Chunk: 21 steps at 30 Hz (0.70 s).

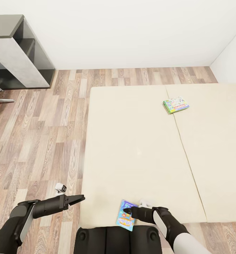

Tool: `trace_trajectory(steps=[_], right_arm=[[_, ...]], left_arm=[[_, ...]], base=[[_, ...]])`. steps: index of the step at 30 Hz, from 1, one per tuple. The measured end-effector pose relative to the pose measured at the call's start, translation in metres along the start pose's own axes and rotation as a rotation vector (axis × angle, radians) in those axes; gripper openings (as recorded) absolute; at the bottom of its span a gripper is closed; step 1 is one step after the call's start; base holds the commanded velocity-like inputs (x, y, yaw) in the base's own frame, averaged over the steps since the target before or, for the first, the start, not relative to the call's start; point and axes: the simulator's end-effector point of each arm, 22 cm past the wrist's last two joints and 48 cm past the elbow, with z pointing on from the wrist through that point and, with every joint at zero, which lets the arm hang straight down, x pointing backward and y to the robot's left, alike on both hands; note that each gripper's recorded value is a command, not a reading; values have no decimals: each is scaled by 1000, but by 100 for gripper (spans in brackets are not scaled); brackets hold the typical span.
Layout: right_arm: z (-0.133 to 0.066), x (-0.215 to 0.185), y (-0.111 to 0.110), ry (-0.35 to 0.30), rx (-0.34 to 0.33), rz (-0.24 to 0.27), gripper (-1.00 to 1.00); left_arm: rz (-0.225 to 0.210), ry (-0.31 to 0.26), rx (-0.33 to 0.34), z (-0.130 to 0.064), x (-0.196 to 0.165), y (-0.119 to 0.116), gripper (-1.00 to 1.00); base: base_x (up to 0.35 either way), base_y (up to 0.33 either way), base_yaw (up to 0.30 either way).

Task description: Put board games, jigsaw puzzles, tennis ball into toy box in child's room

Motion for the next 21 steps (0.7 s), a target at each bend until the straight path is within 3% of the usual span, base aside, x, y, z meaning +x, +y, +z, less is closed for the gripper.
trace_trajectory(steps=[21], right_arm=[[3, 1, 8, 0, -10, -2, 100]], left_arm=[[0, 0, 1, 0, 0, 0, 100]], base=[[0, 0, 0]])
